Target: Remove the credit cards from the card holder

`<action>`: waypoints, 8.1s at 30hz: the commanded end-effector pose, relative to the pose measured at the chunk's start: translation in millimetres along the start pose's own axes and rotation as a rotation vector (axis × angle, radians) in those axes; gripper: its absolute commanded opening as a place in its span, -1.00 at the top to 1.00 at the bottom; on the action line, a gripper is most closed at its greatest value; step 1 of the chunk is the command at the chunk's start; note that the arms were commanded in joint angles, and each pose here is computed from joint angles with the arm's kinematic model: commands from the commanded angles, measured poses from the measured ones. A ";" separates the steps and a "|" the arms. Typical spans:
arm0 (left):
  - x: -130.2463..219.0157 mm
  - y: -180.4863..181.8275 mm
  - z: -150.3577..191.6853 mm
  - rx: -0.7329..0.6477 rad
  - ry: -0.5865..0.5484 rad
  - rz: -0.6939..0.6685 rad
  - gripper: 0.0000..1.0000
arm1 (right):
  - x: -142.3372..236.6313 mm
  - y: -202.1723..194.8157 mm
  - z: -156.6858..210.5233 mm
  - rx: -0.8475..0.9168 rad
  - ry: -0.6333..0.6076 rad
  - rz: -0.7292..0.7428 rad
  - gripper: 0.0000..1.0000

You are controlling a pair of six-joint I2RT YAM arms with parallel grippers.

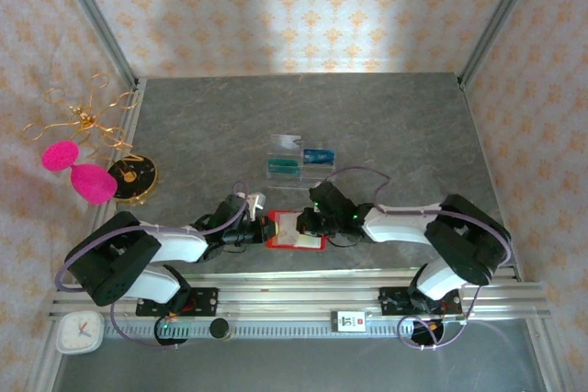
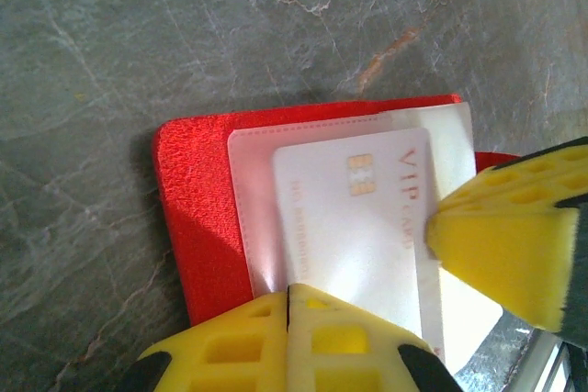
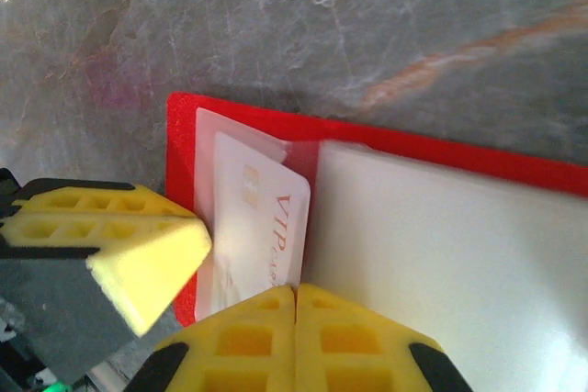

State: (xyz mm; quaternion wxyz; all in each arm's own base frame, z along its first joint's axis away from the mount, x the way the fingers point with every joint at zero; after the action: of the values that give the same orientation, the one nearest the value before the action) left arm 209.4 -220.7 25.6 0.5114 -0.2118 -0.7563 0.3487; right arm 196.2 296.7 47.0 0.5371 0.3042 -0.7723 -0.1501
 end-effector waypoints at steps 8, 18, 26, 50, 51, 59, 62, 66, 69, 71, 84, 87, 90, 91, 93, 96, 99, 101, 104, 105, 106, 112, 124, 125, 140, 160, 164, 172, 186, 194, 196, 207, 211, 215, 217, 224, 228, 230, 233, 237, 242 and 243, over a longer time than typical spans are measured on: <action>18.5 -22.0 1.1 -0.010 0.005 0.044 1.00 | 2.3 -25.0 10.3 0.004 0.018 0.091 1.00; -5.6 -28.1 10.4 -0.029 0.070 0.043 1.00 | -1.6 -24.9 11.1 0.021 0.025 0.083 1.00; -16.7 -5.4 21.2 -0.015 0.123 -0.030 1.00 | -0.8 -12.5 9.7 0.011 0.002 -0.002 0.48; -7.8 -40.7 3.0 -0.039 0.071 0.053 0.80 | 91.9 11.0 -55.2 0.364 -0.255 0.031 1.00; -5.0 -45.6 -0.3 -0.039 0.058 0.064 0.68 | 98.8 15.3 -64.0 0.388 -0.283 0.045 1.00; 32.5 -60.0 -23.8 -0.020 -0.052 0.075 -0.02 | 132.9 37.7 -128.4 0.621 -0.393 0.232 1.00; 54.3 -52.4 -35.6 0.015 -0.133 0.068 -0.28 | 137.8 40.9 -143.3 0.710 -0.388 0.300 1.00; 77.9 -41.9 -48.7 0.045 -0.224 0.046 -0.78 | 139.3 46.4 -155.3 0.860 -0.360 0.346 1.00; 89.7 -40.9 -56.1 0.058 -0.264 0.045 -0.98 | 135.9 50.2 -160.6 0.971 -0.308 0.320 1.00; 93.9 -40.5 -60.3 0.059 -0.285 0.033 -0.98 | 131.7 52.7 -161.9 1.042 -0.263 0.308 1.00; 111.7 -44.9 -84.4 -0.017 -0.355 -0.074 -0.98 | 99.4 57.2 -177.7 1.318 0.043 0.293 1.00; 115.7 -44.0 -90.1 -0.032 -0.370 -0.102 -0.98 | 90.7 67.3 -187.6 1.366 0.052 0.250 1.00; 116.4 -47.3 -94.2 -0.061 -0.381 -0.099 -0.98 | 83.1 68.8 -193.9 1.421 0.103 0.243 1.00; 116.5 -49.5 -95.1 -0.068 -0.384 -0.092 -0.98 | 82.2 70.6 -198.8 1.439 0.110 0.245 1.00; 118.2 -51.8 -98.2 -0.079 -0.397 -0.089 -0.98 | 80.4 75.2 -202.8 1.479 0.127 0.224 1.00; 123.0 -46.3 -104.5 -0.084 -0.433 -0.139 -0.98 | 73.7 76.9 -207.5 1.529 0.150 0.197 1.00; 130.3 -38.9 -111.8 -0.081 -0.475 -0.202 -0.98 | 65.9 79.2 -216.1 1.558 0.145 0.181 1.00; 134.7 -40.6 -116.0 -0.094 -0.499 -0.207 -0.98 | 62.3 82.3 -218.1 1.580 0.143 0.154 1.00; 140.7 -41.8 -121.6 -0.101 -0.539 -0.215 -0.98 | 55.5 78.6 -221.4 1.599 0.152 0.144 1.00; 141.4 -41.1 -122.8 -0.102 -0.546 -0.220 -0.98 | 52.4 74.8 -222.8 1.594 0.158 0.145 1.00; 142.3 -41.4 -124.1 -0.105 -0.554 -0.222 -0.98 | 49.6 71.4 -224.1 1.589 0.167 0.143 1.00; 144.3 -39.1 -129.9 -0.118 -0.578 -0.251 -0.98 | 39.2 51.4 -230.9 1.567 0.215 0.147 1.00; 145.2 -36.1 -135.7 -0.113 -0.608 -0.253 -0.98 | 27.8 47.7 -228.6 1.596 0.249 0.111 1.00; 144.5 -35.3 -136.0 -0.111 -0.607 -0.255 -0.98 | 28.2 48.6 -228.5 1.599 0.248 0.107 1.00; 136.2 -31.4 -135.3 -0.097 -0.588 -0.244 -0.98 | 29.2 57.3 -216.8 1.601 0.251 0.018 1.00; 134.3 -29.0 -135.1 -0.087 -0.582 -0.240 -0.98 | 7.9 30.7 -215.6 1.559 0.305 0.097 1.00; 133.7 -28.8 -135.3 -0.085 -0.581 -0.236 -0.99 | 3.6 27.1 -218.6 1.555 0.304 0.122 1.00; 130.9 -27.8 -134.8 -0.083 -0.572 -0.233 -0.98 | -2.4 19.3 -213.3 1.542 0.330 0.124 1.00; 127.6 -27.9 -133.3 -0.076 -0.553 -0.222 -0.98 | -12.4 22.1 -223.3 1.527 0.270 0.152 0.62; 125.4 -28.3 -132.4 -0.059 -0.550 -0.203 -0.99 | 11.1 69.9 -268.4 1.451 0.010 0.158 0.35; 125.7 -31.4 -133.5 -0.053 -0.558 -0.182 -0.98 | 19.8 82.5 -273.4 1.420 -0.048 0.135 0.33; 125.4 -35.5 -138.9 0.003 -0.641 -0.071 -0.98 | 98.4 117.7 -272.6 0.824 -0.606 0.013 0.06; 132.1 -22.9 -149.8 0.025 -0.751 -0.102 -0.98 | 134.4 77.8 -252.5 0.552 -0.751 0.113 -0.12; 152.1 -17.9 -167.9 0.033 -0.922 -0.124 -0.98 | 176.7 18.3 -236.4 0.294 -0.877 0.358 -0.44; 166.2 -14.9 -180.9 0.040 -1.027 -0.172 -0.98 | 194.5 -4.6 -226.5 0.232 -0.917 0.445 -0.63; 188.7 -1.2 -237.5 -0.009 -1.177 -0.461 -0.99 | 236.3 -64.5 -201.5 0.045 -1.028 0.673 -1.00; 203.2 14.9 -262.3 -0.079 -1.220 -0.575 -0.99 | 249.0 -95.7 -199.6 -0.048 -1.034 0.740 -1.00; 212.7 24.7 -267.0 -0.118 -1.239 -0.620 -0.99 | 256.7 -110.4 -197.4 -0.103 -1.046 0.767 -1.00; 227.8 54.5 -266.7 -0.104 -1.258 -0.670 -0.99 | 262.8 -121.7 -195.5 -0.128 -1.048 0.776 -1.00; 226.9 76.6 -258.4 -0.158 -1.261 -0.689 -0.99 | 264.1 -127.2 -194.1 -0.130 -1.035 0.790 -1.00; 215.9 92.4 -257.3 -0.185 -1.293 -0.646 -0.99 | 278.7 -141.4 -184.9 -0.161 -1.104 0.882 -1.00; 210.3 93.6 -254.8 -0.205 -1.283 -0.625 -0.99 | 281.9 -144.3 -181.9 -0.155 -1.121 0.891 -1.00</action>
State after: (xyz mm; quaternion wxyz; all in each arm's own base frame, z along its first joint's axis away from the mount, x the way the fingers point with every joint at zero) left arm 351.2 69.2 123.7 0.0845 0.2556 -0.9483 0.1682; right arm 351.5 47.8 239.2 0.1203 -0.1533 -0.9749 -0.1077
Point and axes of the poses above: each hand's point on the last joint's axis, 136 mm out from that joint toward the fingers, its own x axis back along the fingers, its own y axis along the line the jaws close on, z = x × y, the point moved 1 cm from there along x, back along the fingers, and after that the axes turned 13 degrees about x, right-handed, at the moved point
